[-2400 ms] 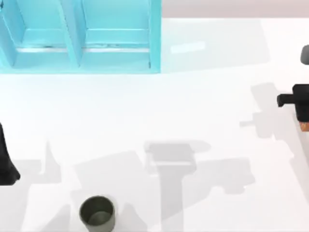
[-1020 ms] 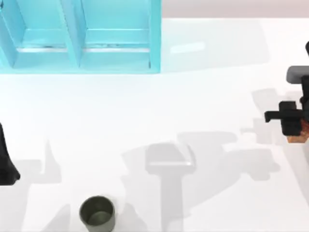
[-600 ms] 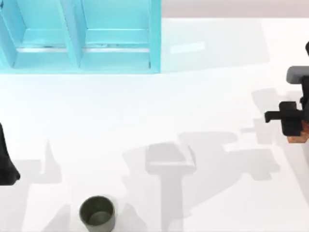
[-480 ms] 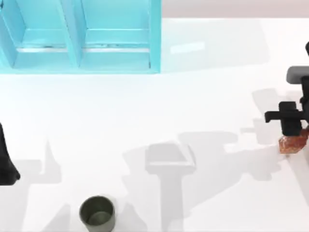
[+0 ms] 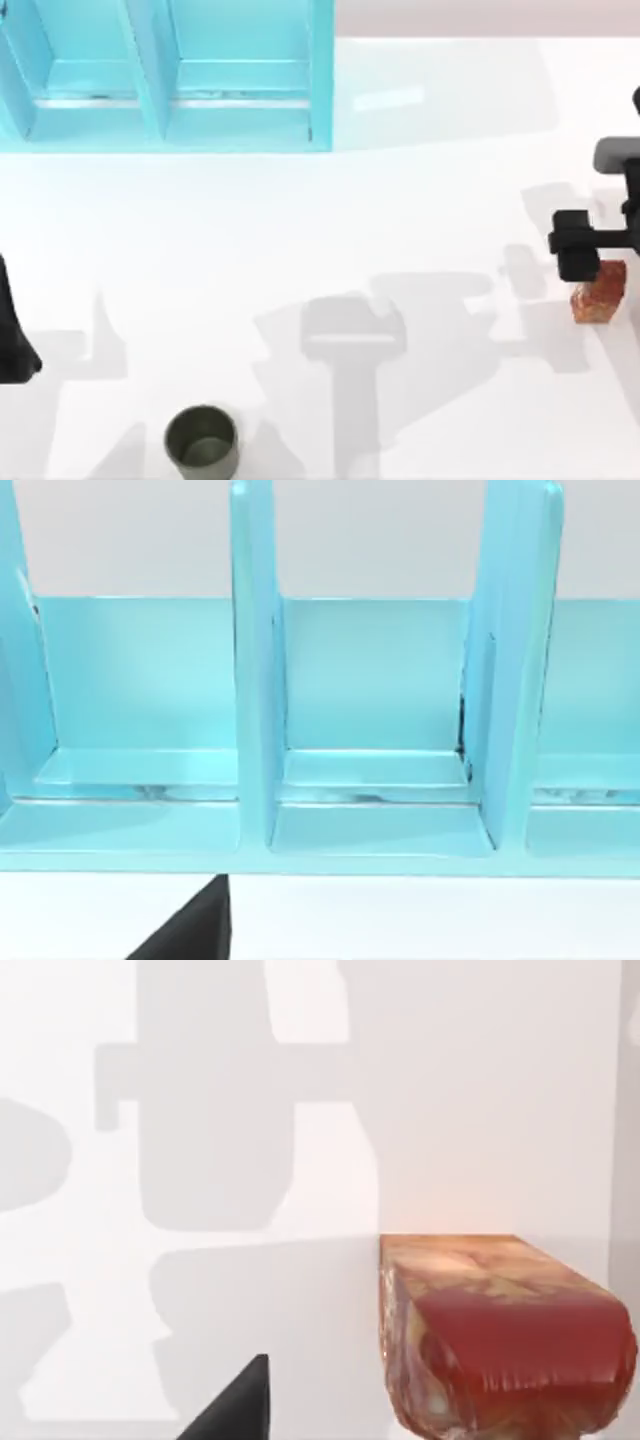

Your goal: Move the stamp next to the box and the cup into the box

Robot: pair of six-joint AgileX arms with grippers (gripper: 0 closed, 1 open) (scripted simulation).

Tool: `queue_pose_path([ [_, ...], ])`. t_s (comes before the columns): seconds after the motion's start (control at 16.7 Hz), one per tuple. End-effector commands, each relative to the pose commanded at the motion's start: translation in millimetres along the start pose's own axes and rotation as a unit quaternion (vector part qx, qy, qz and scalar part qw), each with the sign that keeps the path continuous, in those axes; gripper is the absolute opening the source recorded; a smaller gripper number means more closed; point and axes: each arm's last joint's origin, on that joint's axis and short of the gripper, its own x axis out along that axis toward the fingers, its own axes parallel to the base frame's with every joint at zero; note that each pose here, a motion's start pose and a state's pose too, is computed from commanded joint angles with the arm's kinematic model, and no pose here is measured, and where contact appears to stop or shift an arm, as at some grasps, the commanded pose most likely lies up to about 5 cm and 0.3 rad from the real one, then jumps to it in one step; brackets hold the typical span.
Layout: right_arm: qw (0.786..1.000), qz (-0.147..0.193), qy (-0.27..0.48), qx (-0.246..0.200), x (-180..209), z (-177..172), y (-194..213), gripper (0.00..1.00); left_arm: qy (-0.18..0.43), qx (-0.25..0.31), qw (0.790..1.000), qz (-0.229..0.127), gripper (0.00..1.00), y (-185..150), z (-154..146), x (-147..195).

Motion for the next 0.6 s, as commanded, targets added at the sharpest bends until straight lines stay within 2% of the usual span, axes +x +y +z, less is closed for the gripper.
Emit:
queue_pose_path([
  [0.6, 1.0, 0.0, 0.002, 0.0, -7.6, 5.0, 1.2, 1.0, 0.0, 0.0, 1.0, 0.0, 1.0, 0.0, 0.0, 0.0],
])
